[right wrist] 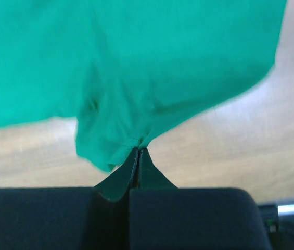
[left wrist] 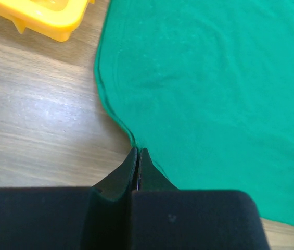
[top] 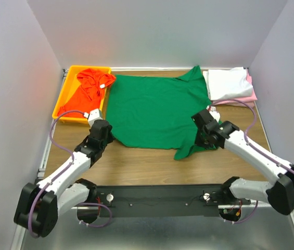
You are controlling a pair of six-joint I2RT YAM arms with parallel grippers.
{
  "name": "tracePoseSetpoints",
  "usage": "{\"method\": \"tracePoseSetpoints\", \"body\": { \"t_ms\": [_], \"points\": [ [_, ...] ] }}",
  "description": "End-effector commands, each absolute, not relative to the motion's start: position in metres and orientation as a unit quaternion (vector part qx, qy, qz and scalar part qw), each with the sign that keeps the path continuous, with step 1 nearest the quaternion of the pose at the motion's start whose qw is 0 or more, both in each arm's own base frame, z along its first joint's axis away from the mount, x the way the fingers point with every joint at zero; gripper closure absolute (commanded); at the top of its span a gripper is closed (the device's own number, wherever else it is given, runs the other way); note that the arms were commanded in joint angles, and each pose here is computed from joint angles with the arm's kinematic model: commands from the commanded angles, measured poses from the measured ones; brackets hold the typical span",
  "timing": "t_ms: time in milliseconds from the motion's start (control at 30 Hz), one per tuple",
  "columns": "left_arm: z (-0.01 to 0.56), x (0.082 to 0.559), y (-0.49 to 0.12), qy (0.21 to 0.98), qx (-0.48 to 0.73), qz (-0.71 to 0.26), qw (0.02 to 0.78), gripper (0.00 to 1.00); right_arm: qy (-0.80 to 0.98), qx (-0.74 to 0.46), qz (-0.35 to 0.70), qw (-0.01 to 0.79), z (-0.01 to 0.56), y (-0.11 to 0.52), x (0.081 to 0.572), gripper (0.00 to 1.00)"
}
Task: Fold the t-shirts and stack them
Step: Fold the tshirt
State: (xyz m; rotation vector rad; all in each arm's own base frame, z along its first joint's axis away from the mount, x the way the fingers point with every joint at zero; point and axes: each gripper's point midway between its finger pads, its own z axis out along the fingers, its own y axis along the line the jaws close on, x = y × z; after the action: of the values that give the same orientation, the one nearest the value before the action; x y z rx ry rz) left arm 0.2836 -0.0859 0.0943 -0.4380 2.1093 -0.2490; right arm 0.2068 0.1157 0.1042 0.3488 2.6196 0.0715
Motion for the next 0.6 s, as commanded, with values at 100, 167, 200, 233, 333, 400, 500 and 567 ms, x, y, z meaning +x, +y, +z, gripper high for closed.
{"method": "tracePoseSetpoints", "body": {
  "t_ms": [100,167,200,233,333,400,500,567],
  "points": [
    [0.102,0.314,-0.095,0.858,-0.154,-0.104,0.478,1.00,0.937,0.096,-0.023,0.335,0.124,0.118,0.283,1.00],
    [0.103,0.319,-0.091,0.859,-0.155,-0.096,0.479,1.00,0.933,0.103,-0.025,0.343,0.127,0.115,0.302,1.00],
    [0.105,0.324,-0.090,0.856,-0.155,-0.097,0.484,1.00,0.935,0.096,-0.023,0.341,0.127,0.114,0.308,1.00],
    [0.106,0.328,-0.086,0.854,-0.160,-0.094,0.487,1.00,0.933,0.100,-0.022,0.346,0.131,0.112,0.316,1.00],
    [0.110,0.337,-0.081,0.851,-0.161,-0.091,0.491,1.00,0.927,0.101,-0.026,0.359,0.142,0.109,0.340,1.00],
    [0.111,0.341,-0.079,0.851,-0.160,-0.092,0.491,1.00,0.926,0.101,-0.026,0.364,0.146,0.106,0.352,1.00],
    [0.113,0.348,-0.077,0.850,-0.158,-0.092,0.494,1.00,0.923,0.098,-0.037,0.371,0.155,0.098,0.376,1.00],
    [0.117,0.353,-0.078,0.849,-0.155,-0.093,0.497,1.00,0.920,0.097,-0.042,0.377,0.159,0.096,0.387,1.00]
  ]
}}
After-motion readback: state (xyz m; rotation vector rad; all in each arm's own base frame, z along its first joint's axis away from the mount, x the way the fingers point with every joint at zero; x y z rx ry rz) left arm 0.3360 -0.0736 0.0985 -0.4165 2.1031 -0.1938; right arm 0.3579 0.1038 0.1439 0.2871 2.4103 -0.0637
